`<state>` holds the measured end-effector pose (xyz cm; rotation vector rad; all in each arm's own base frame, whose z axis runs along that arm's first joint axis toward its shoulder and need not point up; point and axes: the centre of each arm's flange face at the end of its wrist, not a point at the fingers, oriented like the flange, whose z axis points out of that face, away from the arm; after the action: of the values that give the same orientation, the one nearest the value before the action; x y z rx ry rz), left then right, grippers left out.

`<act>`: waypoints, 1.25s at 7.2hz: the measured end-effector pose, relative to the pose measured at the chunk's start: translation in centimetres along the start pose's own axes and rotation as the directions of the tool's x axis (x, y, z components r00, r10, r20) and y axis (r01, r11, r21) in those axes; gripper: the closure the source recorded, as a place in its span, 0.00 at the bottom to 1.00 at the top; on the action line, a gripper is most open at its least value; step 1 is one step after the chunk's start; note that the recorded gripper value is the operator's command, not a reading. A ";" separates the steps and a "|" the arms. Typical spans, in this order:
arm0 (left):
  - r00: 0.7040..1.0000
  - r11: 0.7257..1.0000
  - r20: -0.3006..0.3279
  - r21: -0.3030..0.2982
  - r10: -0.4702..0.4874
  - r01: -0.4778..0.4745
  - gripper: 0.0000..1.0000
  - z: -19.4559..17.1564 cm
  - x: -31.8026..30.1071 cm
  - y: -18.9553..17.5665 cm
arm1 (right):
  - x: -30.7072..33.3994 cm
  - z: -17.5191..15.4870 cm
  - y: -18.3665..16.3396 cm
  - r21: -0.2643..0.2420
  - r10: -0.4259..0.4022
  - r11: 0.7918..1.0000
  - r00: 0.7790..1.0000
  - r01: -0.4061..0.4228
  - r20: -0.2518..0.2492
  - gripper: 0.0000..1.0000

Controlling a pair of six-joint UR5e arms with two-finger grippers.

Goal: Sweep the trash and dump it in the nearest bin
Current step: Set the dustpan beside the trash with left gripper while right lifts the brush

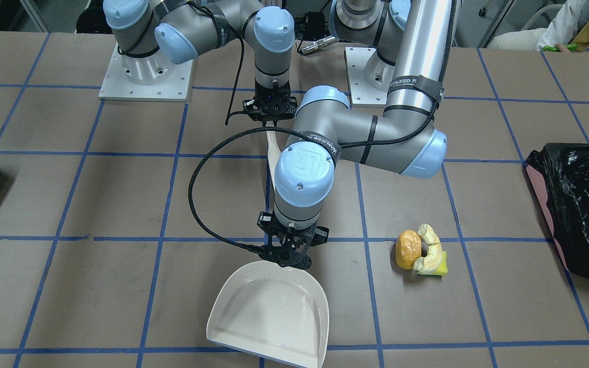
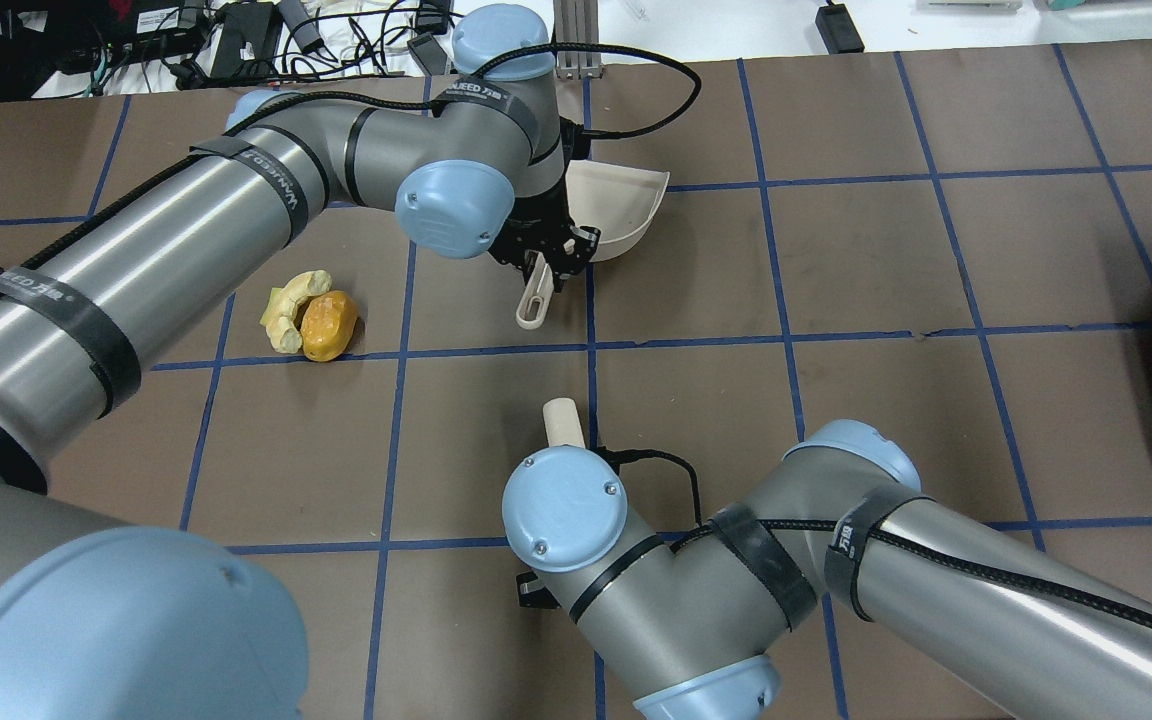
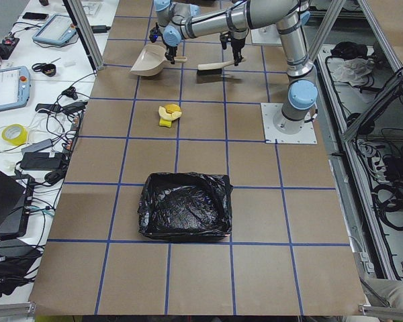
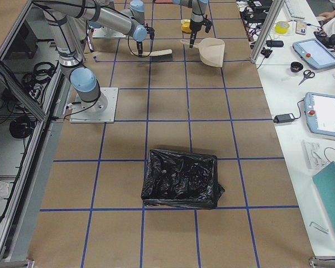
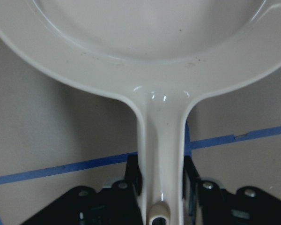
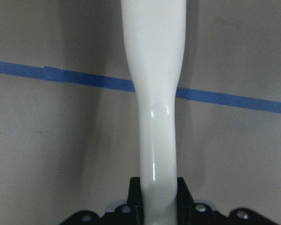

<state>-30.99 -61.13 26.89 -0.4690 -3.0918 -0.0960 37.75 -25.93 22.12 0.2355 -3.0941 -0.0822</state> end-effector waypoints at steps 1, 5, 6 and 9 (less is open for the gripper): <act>0.995 0.995 0.017 0.000 0.096 -0.096 1.00 -0.9 -3.6 -0.2 | 0.0 -0.1 0.0 0.001 0.003 1.000 1.000 -0.003 0.003 0.89; 0.915 0.916 0.045 -0.042 0.402 -0.400 1.00 -7.8 -19.8 3.4 | -0.1 -1.1 -0.5 0.021 -0.003 1.000 1.000 0.003 0.009 0.93; 0.882 0.883 0.041 -0.059 0.469 -0.466 1.00 -9.5 -23.5 5.2 | -0.2 -1.8 -0.7 0.028 -0.004 1.000 1.000 0.003 0.012 0.95; 0.778 0.778 0.032 -0.084 0.627 -0.623 1.00 -12.7 -34.3 10.7 | 0.4 -4.5 -1.4 0.035 0.008 0.999 1.000 -0.009 0.012 0.99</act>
<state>5.02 -61.92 39.48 -1.4938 -2.7978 -0.1785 37.72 -27.60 26.50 0.2235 -3.1104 -0.0286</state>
